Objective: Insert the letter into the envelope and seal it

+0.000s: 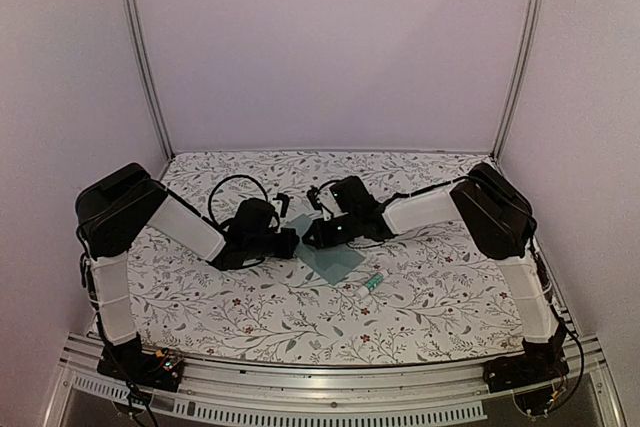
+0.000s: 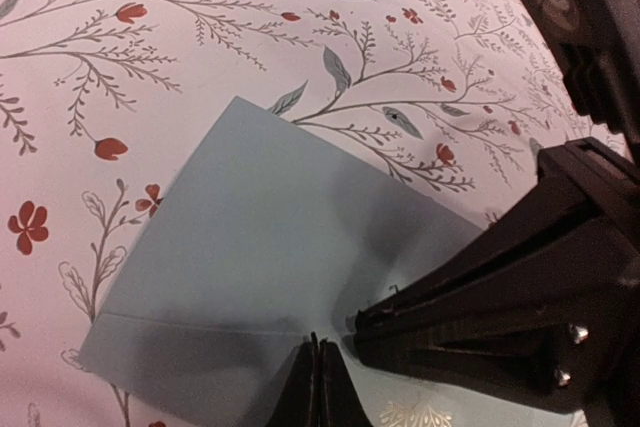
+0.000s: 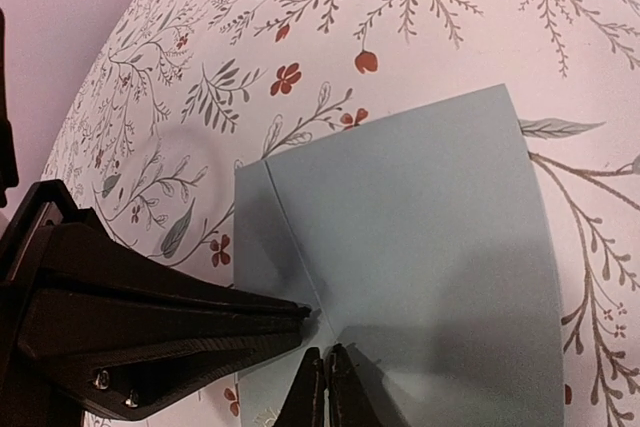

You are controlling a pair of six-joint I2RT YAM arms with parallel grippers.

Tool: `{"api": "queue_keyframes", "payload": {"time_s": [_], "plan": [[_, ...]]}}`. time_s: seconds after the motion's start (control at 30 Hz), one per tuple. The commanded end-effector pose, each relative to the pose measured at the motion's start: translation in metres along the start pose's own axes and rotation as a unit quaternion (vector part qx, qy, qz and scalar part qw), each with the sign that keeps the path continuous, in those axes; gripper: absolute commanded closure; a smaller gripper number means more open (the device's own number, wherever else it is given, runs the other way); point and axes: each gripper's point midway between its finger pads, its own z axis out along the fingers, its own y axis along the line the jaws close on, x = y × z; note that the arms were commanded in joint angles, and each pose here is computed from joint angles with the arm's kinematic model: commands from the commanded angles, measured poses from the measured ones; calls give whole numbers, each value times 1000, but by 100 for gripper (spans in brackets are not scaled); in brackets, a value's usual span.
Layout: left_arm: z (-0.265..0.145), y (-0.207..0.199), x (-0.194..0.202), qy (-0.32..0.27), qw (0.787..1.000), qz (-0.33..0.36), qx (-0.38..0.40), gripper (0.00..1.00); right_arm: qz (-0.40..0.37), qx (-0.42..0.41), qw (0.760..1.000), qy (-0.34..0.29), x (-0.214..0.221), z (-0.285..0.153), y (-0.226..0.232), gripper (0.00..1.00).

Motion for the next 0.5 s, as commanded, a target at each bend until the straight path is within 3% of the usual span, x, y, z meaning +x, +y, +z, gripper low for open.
{"api": "queue_keyframes", "payload": {"time_s": [0.0,0.47], "plan": [[-4,10,31,52,998,7,-18,100,33,74,994,79,64,-1,-48,95],[-3,8,26,51,998,8,-21,100,21,74,995,56,47,-27,-34,95]]}}
